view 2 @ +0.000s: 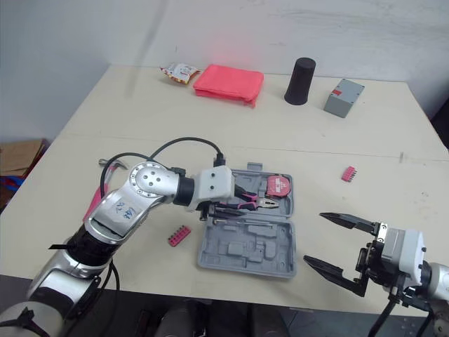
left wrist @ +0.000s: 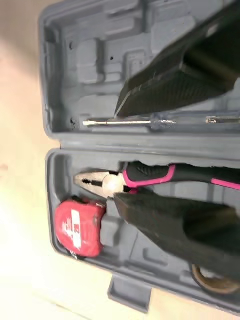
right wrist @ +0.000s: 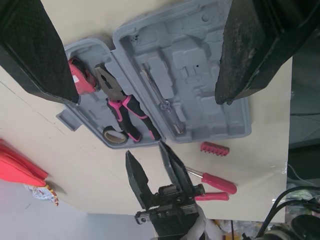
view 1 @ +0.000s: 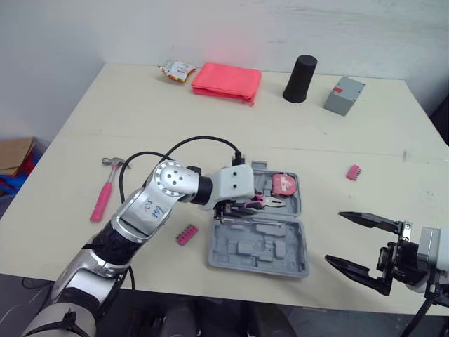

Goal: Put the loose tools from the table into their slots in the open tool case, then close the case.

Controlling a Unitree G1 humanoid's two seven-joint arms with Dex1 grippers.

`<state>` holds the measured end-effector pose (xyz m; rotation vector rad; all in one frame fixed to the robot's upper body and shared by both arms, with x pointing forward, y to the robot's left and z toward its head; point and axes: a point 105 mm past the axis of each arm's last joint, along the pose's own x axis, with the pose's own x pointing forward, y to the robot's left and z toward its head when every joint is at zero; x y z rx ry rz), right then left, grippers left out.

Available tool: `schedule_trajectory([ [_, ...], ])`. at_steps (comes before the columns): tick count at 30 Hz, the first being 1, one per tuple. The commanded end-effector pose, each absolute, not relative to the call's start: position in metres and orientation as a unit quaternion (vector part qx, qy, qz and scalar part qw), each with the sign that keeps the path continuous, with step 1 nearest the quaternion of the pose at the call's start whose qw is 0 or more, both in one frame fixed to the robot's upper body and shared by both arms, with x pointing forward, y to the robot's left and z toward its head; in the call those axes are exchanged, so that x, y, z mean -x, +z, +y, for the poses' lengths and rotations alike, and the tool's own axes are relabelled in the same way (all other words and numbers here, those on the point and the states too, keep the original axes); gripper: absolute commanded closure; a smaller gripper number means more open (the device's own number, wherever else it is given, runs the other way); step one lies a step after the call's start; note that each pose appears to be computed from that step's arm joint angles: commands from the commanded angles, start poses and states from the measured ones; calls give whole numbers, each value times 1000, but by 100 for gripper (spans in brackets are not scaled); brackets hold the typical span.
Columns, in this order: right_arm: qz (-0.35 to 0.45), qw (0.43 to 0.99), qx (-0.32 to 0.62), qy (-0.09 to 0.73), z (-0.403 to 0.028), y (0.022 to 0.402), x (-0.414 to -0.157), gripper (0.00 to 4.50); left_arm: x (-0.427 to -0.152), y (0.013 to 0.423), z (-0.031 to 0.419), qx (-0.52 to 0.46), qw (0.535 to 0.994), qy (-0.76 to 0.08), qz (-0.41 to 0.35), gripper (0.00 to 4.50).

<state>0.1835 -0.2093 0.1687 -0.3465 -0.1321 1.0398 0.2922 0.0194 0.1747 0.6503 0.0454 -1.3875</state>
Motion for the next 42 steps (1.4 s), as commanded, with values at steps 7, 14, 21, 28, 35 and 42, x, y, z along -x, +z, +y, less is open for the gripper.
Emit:
schedule_trajectory([
  [7, -72, 848, 177, 495, -214, 170, -186, 0, -289, 135, 16, -212, 738, -640, 24, 445],
  [14, -73, 849, 193, 486, -221, 173, -189, 0, -284, 113, 14, -222, 737, -636, 50, 445],
  [21, -74, 848, 201, 485, -221, 179, -192, 0, -291, 93, 21, -224, 755, -610, 86, 445],
  [28, -73, 846, 205, 487, -211, 192, -193, 0, -288, 65, 27, -218, 756, -599, 151, 445],
  [35, -72, 848, 202, 485, -209, 193, -195, 0, -294, 36, 35, -232, 760, -559, 237, 445],
  [42, -75, 860, 199, 464, -216, 191, -199, 0, -294, 68, 25, -233, 752, -604, 122, 445],
])
